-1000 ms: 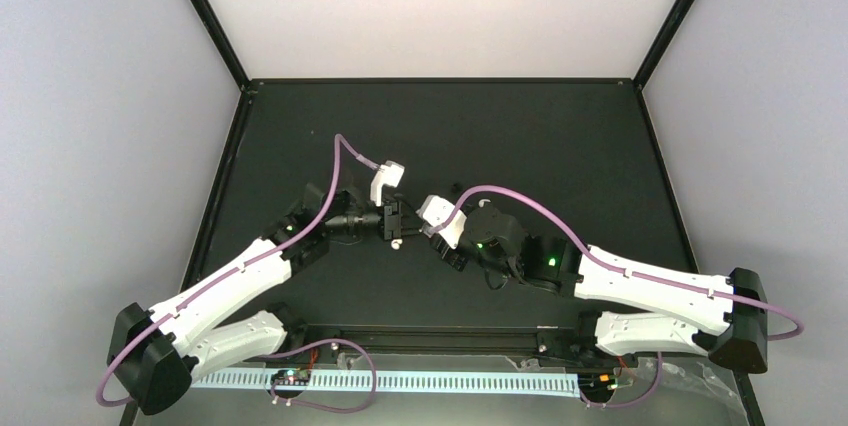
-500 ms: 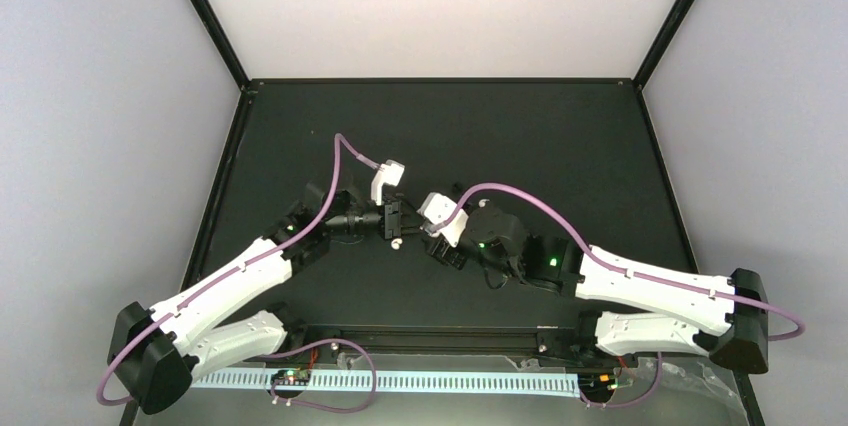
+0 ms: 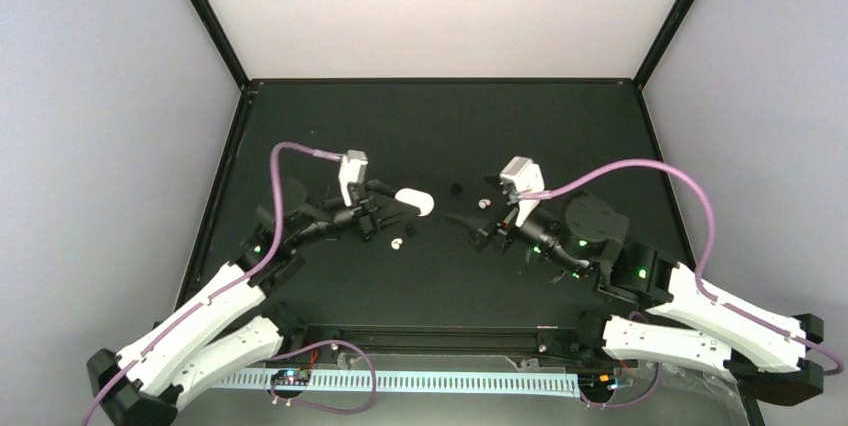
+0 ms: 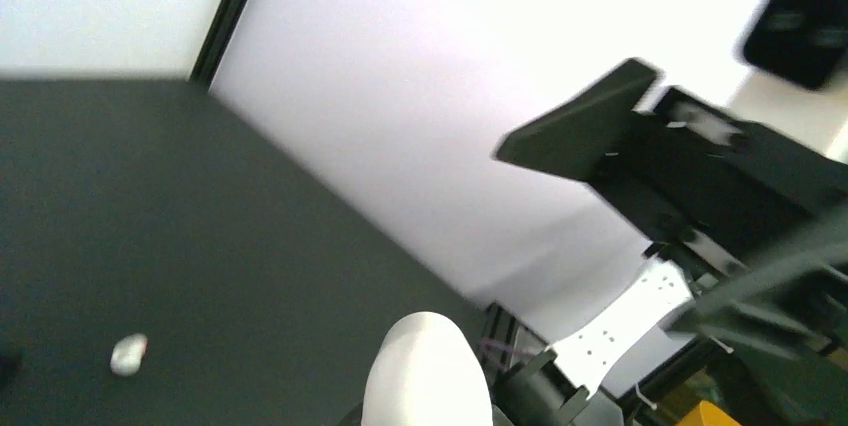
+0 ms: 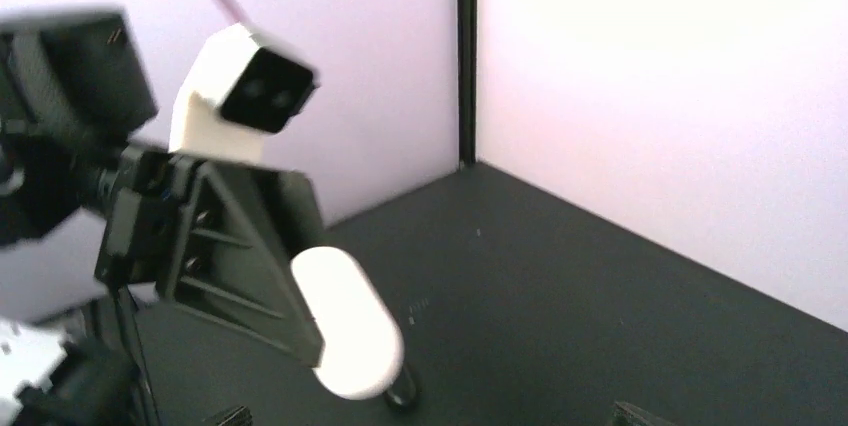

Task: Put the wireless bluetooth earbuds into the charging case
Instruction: Pick up the charging case at the center of the board.

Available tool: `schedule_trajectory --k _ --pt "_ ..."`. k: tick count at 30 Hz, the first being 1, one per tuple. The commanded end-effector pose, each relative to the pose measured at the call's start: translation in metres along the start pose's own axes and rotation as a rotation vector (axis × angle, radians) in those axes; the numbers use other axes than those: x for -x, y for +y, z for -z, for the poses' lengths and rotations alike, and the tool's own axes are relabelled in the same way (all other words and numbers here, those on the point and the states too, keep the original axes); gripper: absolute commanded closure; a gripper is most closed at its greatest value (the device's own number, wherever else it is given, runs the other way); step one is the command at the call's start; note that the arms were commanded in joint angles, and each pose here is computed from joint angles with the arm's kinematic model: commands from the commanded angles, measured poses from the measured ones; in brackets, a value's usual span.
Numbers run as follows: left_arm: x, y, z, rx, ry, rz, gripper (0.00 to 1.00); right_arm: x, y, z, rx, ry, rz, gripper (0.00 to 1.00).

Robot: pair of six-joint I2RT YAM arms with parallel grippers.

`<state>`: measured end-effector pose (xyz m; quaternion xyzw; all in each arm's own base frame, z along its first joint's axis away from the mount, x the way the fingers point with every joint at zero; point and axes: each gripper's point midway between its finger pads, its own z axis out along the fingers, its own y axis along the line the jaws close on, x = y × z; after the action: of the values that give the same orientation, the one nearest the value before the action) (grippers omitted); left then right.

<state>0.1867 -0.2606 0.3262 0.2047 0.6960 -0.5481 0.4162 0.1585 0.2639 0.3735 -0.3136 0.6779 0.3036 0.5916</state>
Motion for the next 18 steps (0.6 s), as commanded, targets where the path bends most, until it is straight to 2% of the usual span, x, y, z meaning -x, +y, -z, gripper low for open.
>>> schedule_trajectory --k 1,5,8,13,18 --pt "0.035 -0.051 0.031 -0.178 -0.227 -0.227 0.99 0.024 0.004 0.005 0.076 -0.08 -0.159 0.07" --pt "0.034 -0.081 0.058 -0.316 -0.347 -0.374 0.98 0.045 0.019 0.009 0.206 -0.138 -0.228 0.07" --pt "0.034 -0.081 0.069 -0.294 -0.398 -0.402 0.98 0.053 0.037 0.009 0.309 -0.124 -0.224 0.08" --pt "0.025 -0.093 0.076 -0.34 -0.376 -0.474 0.98 0.057 0.06 0.0 0.422 -0.081 -0.207 0.09" --pt "0.018 -0.104 0.075 -0.402 -0.313 -0.5 0.98 0.05 0.07 -0.015 0.462 -0.021 -0.189 0.1"
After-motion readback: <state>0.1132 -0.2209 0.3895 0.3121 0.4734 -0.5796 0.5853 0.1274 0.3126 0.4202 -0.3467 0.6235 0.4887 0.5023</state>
